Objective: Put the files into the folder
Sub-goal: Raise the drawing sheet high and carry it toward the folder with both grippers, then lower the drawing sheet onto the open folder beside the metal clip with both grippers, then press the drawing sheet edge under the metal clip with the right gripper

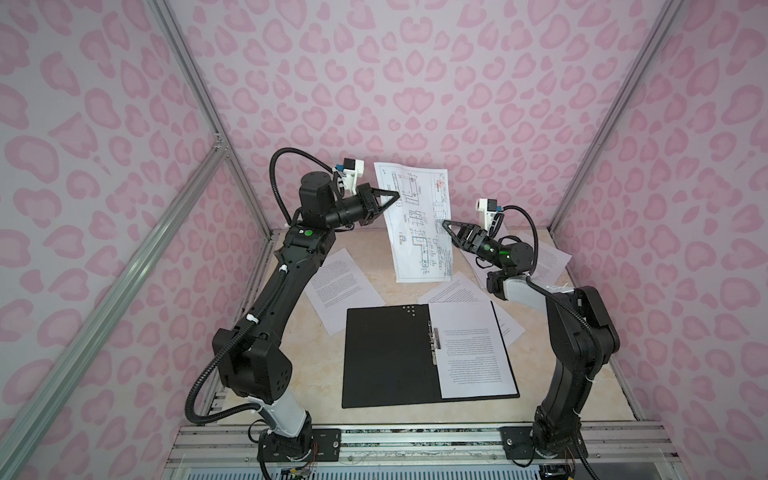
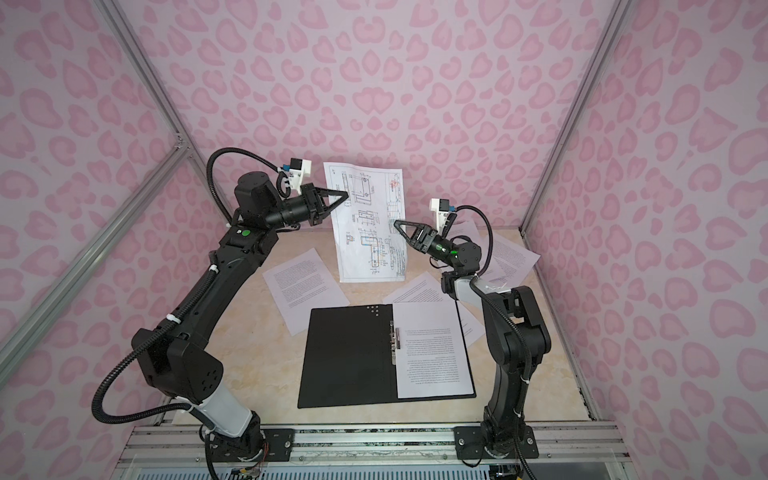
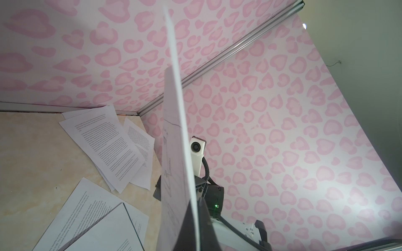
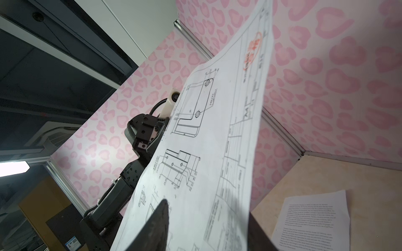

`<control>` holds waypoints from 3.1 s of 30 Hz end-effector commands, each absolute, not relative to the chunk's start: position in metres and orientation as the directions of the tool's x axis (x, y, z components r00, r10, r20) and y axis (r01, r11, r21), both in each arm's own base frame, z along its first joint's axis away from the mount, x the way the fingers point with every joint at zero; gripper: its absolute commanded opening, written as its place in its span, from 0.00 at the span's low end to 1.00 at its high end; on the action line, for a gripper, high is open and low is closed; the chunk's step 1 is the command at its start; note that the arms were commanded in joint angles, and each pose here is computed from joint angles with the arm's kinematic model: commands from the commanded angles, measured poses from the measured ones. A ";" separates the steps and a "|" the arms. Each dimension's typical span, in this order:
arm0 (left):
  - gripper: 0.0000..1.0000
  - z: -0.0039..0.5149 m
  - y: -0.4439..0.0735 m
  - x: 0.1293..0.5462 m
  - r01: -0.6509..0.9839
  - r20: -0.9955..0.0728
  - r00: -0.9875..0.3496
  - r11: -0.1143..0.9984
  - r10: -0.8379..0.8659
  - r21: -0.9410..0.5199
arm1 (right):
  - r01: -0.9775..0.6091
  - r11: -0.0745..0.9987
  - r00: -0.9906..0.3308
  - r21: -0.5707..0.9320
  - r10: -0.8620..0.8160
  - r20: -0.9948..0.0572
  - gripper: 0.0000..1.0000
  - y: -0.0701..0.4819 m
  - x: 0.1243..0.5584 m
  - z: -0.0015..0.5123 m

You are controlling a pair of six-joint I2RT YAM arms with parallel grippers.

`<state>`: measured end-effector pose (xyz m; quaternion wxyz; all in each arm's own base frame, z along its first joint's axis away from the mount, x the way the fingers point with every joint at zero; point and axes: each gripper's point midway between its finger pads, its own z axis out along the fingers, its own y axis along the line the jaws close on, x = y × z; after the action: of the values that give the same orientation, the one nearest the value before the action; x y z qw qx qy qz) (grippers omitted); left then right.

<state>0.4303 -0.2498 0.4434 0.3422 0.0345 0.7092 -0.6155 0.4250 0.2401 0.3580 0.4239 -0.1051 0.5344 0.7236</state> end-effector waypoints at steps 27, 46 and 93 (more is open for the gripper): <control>0.98 0.245 -0.170 0.322 0.258 -0.467 -0.854 0.591 -0.231 -0.765 | 0.054 0.857 -0.868 0.512 0.294 -0.400 0.00 0.073 0.316 0.138; 0.98 0.224 -0.176 0.286 0.289 -0.469 -0.871 0.621 -0.146 -0.729 | -0.022 0.911 -0.922 0.413 0.141 -0.361 0.00 0.075 0.293 0.073; 0.98 0.222 -0.176 0.284 0.282 -0.463 -0.874 0.620 -0.149 -0.732 | 0.004 0.942 -0.957 0.335 0.101 -0.273 0.00 0.095 0.255 0.057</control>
<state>0.2853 -0.1762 0.2201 0.2435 0.0317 0.8674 -0.4327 0.2583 0.0963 0.0615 0.1508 0.0263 0.9726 0.1748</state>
